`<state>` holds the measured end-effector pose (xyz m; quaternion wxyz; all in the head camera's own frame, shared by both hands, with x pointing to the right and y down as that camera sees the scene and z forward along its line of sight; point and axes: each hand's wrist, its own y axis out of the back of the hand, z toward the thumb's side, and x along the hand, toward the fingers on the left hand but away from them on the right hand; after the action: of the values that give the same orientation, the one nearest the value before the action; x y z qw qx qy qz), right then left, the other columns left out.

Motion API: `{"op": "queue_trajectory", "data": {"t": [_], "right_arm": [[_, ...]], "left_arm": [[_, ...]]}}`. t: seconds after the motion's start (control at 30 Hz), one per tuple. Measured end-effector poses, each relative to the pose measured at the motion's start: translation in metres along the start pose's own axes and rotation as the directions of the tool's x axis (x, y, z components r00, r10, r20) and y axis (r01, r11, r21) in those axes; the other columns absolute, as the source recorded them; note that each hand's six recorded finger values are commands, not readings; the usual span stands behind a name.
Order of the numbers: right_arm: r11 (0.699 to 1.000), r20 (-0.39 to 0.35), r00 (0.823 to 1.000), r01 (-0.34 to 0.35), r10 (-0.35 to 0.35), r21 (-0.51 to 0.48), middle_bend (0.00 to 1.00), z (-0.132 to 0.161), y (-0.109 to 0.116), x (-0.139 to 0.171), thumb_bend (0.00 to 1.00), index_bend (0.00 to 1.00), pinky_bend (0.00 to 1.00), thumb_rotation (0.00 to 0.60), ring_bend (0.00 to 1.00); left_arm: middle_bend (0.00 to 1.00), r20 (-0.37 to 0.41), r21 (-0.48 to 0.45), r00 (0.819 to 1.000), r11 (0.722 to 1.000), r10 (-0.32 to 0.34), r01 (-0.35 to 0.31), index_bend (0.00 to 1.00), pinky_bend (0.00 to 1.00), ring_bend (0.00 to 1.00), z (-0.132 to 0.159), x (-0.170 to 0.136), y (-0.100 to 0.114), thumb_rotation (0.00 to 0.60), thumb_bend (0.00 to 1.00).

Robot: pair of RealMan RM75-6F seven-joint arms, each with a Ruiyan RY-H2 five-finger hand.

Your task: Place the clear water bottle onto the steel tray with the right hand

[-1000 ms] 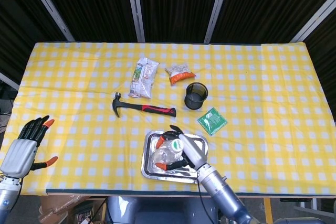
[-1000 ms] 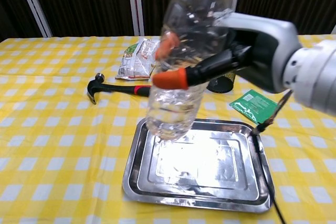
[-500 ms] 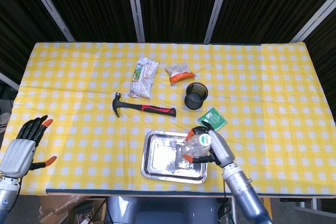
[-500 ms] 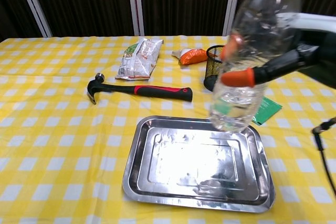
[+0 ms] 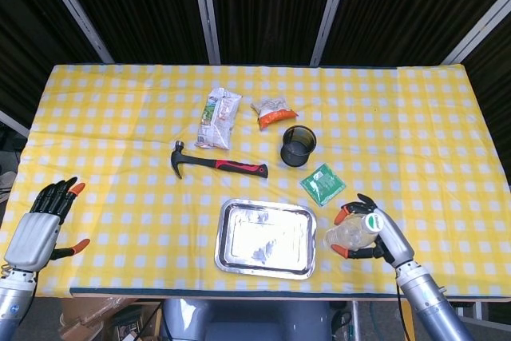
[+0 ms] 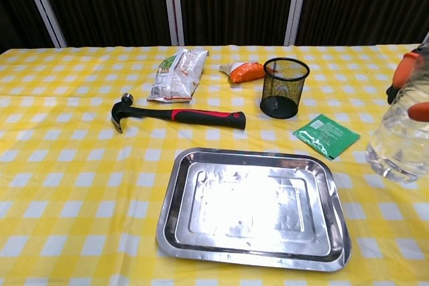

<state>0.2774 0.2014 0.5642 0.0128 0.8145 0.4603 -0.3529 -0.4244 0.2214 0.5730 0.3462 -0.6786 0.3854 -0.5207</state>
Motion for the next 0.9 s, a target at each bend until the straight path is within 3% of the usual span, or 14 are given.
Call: {"op": "queue_trajectory", "data": {"t": [0.2,0.53,0.73,0.9], "right_arm": [[0.998,-0.041,0.998,-0.056,0.055,-0.023,0.57,0.012,-0.027,-0.009,0.50,0.69,0.00,0.600,0.26],[0.986,-0.138,0.982,-0.140,0.126,-0.092,0.58,0.045,-0.101,-0.037,0.50,0.69,0.00,0.600,0.27],[0.982,-0.166,0.977,-0.150,0.130,-0.112,0.58,0.061,-0.139,-0.059,0.50,0.69,0.00,0.600,0.27],[0.988,-0.139,0.982,-0.138,0.127,-0.072,0.58,0.054,-0.153,-0.074,0.50,0.69,0.00,0.600,0.27]], "left_arm": [[0.00,0.002,-0.006,1.000,1.000,0.002,-0.002,0.06,0.00,0.00,0.000,0.000,0.001,0.600,0.15],[0.00,0.005,-0.009,1.000,1.000,-0.005,0.005,0.06,0.00,0.00,-0.002,0.001,0.001,0.600,0.15],[0.00,0.003,-0.018,1.000,1.000,0.001,-0.001,0.06,0.00,0.00,-0.004,0.001,0.004,0.600,0.15],[0.00,-0.002,-0.024,1.000,1.000,0.003,-0.003,0.06,0.00,0.00,-0.006,0.001,0.005,0.600,0.15]]}}
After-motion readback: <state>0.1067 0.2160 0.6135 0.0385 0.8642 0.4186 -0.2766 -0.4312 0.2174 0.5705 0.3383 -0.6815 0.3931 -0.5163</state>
